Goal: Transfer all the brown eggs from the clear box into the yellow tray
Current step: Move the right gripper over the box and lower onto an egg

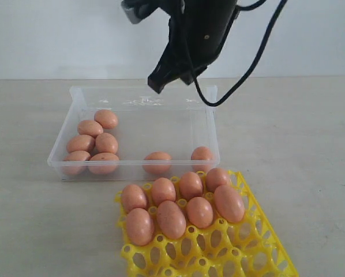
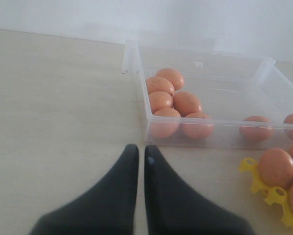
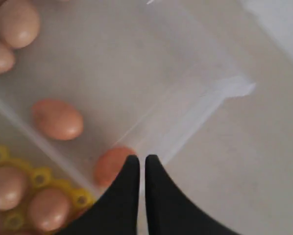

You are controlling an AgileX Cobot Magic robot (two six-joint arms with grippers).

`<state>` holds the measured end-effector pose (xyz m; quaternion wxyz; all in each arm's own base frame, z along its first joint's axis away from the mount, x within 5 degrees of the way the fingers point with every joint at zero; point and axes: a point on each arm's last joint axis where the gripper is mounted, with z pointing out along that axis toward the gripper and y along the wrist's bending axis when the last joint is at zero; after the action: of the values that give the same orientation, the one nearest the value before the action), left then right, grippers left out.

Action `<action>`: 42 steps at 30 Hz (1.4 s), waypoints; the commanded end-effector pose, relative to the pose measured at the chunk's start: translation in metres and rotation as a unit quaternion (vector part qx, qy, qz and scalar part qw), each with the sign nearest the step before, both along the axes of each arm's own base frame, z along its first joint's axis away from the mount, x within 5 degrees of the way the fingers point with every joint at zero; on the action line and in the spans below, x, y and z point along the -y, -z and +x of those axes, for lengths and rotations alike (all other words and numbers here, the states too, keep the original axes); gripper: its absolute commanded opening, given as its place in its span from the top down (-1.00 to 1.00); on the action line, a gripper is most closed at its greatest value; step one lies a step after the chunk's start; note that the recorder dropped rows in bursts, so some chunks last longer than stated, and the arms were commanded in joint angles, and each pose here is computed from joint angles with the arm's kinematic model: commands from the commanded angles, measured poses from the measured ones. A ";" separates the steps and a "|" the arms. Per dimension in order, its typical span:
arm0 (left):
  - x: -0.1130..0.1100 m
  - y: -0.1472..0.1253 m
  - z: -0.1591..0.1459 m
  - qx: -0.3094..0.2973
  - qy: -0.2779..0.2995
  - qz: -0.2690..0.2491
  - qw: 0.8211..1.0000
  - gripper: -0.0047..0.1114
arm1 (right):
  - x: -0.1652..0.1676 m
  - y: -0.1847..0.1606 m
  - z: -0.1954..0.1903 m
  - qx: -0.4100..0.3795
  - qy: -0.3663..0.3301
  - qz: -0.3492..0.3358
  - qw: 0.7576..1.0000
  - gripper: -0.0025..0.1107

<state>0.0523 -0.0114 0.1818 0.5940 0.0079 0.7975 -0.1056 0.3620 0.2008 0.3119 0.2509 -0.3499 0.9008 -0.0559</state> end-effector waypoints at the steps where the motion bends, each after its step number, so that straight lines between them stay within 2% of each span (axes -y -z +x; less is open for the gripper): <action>1: 0.000 0.001 0.001 0.000 0.001 0.004 1.000 0.85 | -0.019 0.016 0.003 -0.094 -0.050 0.068 0.992 0.96; 6: 0.000 0.001 0.001 0.000 0.001 0.004 1.000 0.85 | -0.047 0.039 0.016 -0.104 -0.081 0.172 0.976 0.96; 10: 0.000 0.001 0.001 0.000 0.001 0.004 1.000 0.85 | -0.057 0.060 0.026 -0.099 -0.097 0.185 0.973 0.89; 12: 0.000 0.001 0.001 0.000 0.001 0.004 1.000 0.85 | -0.058 0.070 0.030 -0.098 -0.099 0.182 0.973 0.72; 15: 0.000 0.001 0.001 0.000 0.001 0.004 1.000 0.85 | -0.062 0.082 0.037 -0.086 -0.091 0.190 0.974 0.32; 17: 0.000 0.001 0.001 0.000 0.001 0.004 1.000 0.85 | -0.067 0.088 0.041 -0.082 -0.076 0.218 0.970 0.10; 18: 0.000 0.001 0.001 0.000 0.001 0.004 1.000 0.85 | -0.073 0.089 0.044 -0.082 -0.055 0.262 0.960 0.02; 23: 0.000 0.001 0.001 0.000 0.001 0.004 1.000 0.85 | -0.086 0.103 0.060 -0.018 -0.005 0.320 0.947 0.03; 30: 0.000 0.001 0.001 0.000 0.001 0.004 1.000 0.85 | -0.090 0.167 0.078 0.002 0.036 0.308 0.951 0.03; 36: 0.000 0.001 0.001 0.000 0.001 0.004 1.000 0.85 | -0.089 0.179 0.083 0.013 0.042 0.303 0.952 0.03; 42: 0.000 0.001 0.001 0.000 0.001 0.004 1.000 0.85 | -0.090 0.185 0.077 -0.020 0.032 0.291 0.956 0.03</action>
<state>0.0523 -0.0114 0.1818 0.5940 0.0079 0.7975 -0.1056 0.4411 0.2900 0.1284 0.3337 -0.2211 0.8922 0.2093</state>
